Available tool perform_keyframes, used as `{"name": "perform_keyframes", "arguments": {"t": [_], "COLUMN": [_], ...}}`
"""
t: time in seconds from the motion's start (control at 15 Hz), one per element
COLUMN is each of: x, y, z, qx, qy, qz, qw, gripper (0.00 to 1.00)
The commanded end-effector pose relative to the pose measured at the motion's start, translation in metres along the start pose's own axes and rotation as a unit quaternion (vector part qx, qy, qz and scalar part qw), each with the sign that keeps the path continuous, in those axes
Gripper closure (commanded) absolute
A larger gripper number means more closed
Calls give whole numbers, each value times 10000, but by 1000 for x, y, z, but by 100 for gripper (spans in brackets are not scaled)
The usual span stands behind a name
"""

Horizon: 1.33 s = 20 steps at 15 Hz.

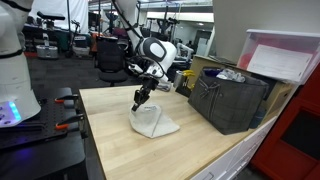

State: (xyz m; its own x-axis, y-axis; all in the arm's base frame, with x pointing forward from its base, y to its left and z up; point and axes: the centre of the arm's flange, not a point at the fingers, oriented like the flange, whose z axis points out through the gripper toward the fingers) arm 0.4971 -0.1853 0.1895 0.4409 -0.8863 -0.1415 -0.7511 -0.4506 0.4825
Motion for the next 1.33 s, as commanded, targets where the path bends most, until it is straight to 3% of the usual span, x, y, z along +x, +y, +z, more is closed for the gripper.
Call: {"name": "perform_keyframes", "arguments": {"t": [0.0,0.27,0.53,0.93,1.27], "x": [-10,-12,-15,-17,-18], "y": [29,36,53,84,97], "z": [-4,-7,3,31,42], "qx": [241,587,682,363,-43], "qy": [275,375,343,158,265], "qz": [-365,-662,-666,-735,-844], "qw": [9987,9954,9949,9965,9961], "gripper": [99,99,99,99,99]}}
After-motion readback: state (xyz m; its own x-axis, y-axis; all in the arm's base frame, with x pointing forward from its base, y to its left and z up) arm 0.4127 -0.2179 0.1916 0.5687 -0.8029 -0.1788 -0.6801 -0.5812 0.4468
